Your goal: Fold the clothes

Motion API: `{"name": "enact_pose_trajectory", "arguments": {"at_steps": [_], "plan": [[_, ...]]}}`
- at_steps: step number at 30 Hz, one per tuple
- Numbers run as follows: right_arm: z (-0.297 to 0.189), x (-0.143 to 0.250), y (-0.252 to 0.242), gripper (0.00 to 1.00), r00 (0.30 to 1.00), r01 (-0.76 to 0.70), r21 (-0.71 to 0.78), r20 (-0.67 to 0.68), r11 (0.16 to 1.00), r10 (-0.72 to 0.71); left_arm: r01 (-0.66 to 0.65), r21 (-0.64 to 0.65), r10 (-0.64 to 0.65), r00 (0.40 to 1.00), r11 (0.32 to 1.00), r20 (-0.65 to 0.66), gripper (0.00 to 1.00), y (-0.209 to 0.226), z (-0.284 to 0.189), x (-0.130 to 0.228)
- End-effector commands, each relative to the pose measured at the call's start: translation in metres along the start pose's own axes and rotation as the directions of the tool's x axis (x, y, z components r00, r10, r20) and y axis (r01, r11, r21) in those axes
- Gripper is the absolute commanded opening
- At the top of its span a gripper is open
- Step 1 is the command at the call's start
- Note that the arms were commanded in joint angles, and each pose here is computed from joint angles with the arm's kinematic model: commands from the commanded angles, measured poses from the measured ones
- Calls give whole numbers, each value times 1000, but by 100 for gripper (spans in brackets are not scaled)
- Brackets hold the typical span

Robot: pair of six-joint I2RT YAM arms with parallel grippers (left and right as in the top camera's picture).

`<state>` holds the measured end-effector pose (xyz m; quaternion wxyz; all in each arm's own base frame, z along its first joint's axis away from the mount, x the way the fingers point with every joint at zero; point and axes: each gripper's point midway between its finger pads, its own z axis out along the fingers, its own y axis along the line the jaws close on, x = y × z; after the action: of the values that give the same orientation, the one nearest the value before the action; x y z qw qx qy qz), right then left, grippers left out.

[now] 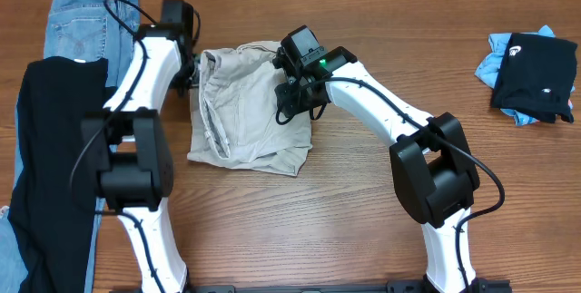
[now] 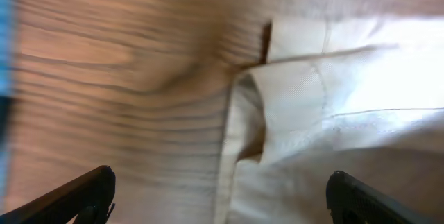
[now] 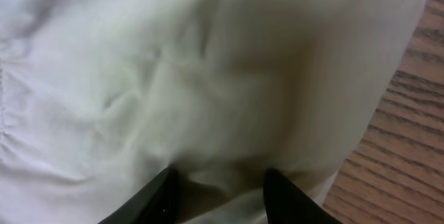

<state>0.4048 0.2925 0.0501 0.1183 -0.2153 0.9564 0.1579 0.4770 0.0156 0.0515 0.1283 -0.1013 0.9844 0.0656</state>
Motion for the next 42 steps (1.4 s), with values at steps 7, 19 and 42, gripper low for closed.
{"name": "enact_pose_trajectory", "arguments": {"at_steps": [7, 19, 42], "plan": [[4, 7, 2, 44, 1000, -5, -9, -23, 1000, 5, 184, -105, -156, 961, 977, 227, 100, 59, -94, -33], [-6, 3, 4, 45, 1000, -5, -9, -17, 1000, 5, 164, 218, -216, 946, 962, 241, 100, 31, -152, -30], [-34, 43, 64, 45, 989, -41, -252, -147, 967, 4, -121, 249, 115, 993, 961, 39, 92, -73, 6, -4]]}}
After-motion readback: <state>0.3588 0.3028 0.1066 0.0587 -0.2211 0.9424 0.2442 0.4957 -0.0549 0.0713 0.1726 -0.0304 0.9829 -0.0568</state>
